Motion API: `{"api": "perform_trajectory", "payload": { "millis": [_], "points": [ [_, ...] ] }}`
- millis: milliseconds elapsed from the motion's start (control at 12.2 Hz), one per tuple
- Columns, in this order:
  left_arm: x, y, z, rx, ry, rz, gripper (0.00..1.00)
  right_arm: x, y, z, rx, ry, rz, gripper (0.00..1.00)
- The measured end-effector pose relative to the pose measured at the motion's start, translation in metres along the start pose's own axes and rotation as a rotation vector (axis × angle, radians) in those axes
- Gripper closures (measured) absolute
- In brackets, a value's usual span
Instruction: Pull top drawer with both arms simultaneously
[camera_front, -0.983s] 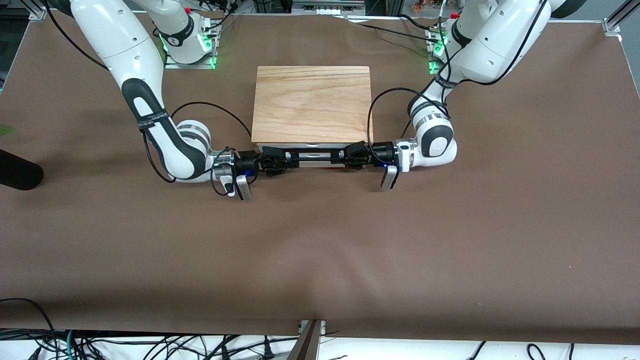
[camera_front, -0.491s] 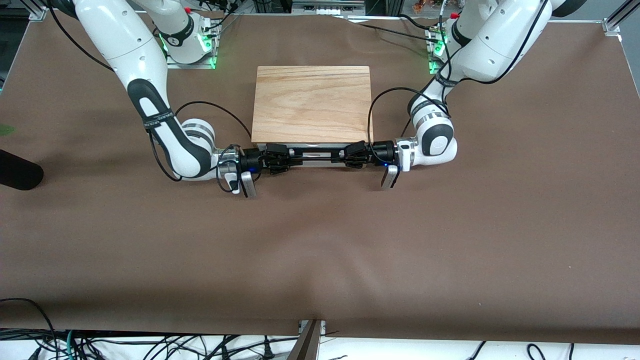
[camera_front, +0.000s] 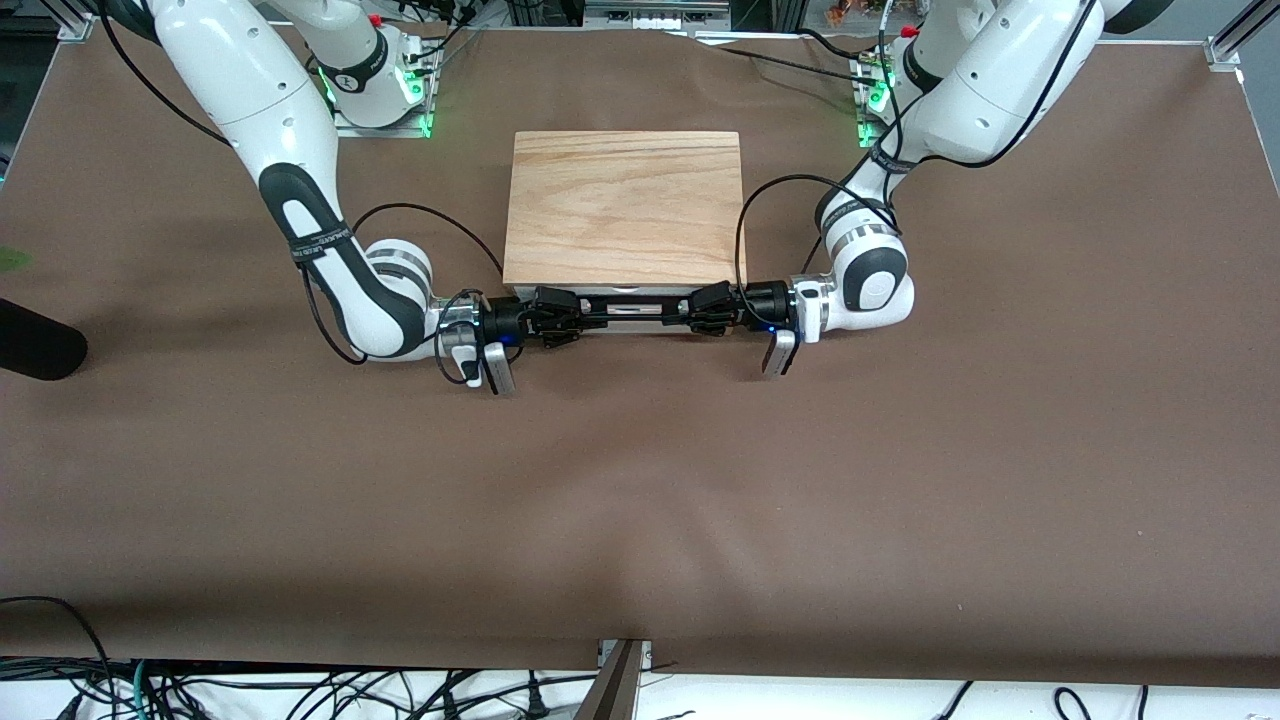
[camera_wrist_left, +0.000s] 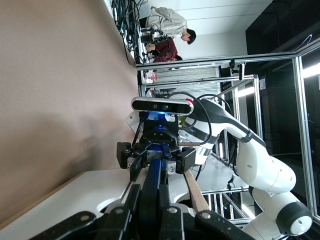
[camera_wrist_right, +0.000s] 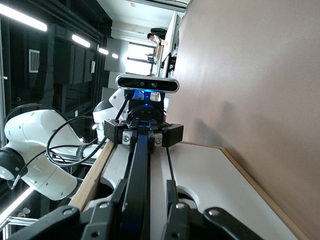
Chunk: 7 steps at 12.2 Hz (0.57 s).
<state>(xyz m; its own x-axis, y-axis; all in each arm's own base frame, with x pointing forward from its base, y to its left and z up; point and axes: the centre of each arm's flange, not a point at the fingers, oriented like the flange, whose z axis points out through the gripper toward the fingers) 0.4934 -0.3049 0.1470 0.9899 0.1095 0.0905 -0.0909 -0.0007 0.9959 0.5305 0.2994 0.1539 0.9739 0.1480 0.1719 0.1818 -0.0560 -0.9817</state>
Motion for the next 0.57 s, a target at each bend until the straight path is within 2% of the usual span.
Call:
{"api": "perform_trajectory", "payload": {
  "millis": [246,409,573],
  "points": [
    [-0.0001,0.0001,0.0001,-0.001,0.000,-0.002,0.81,0.0004,-0.0020,0.0033,0.005,-0.001,-0.002,0.67],
    [-0.0004,0.0000,0.0000,0.000,0.000,-0.004,0.81,0.0011,-0.0049,0.0060,0.017,-0.001,-0.004,0.81],
    [-0.0004,0.0002,0.0000,0.000,-0.001,-0.004,0.81,0.0010,-0.0049,0.0060,0.018,-0.001,0.000,0.82]
  ]
}}
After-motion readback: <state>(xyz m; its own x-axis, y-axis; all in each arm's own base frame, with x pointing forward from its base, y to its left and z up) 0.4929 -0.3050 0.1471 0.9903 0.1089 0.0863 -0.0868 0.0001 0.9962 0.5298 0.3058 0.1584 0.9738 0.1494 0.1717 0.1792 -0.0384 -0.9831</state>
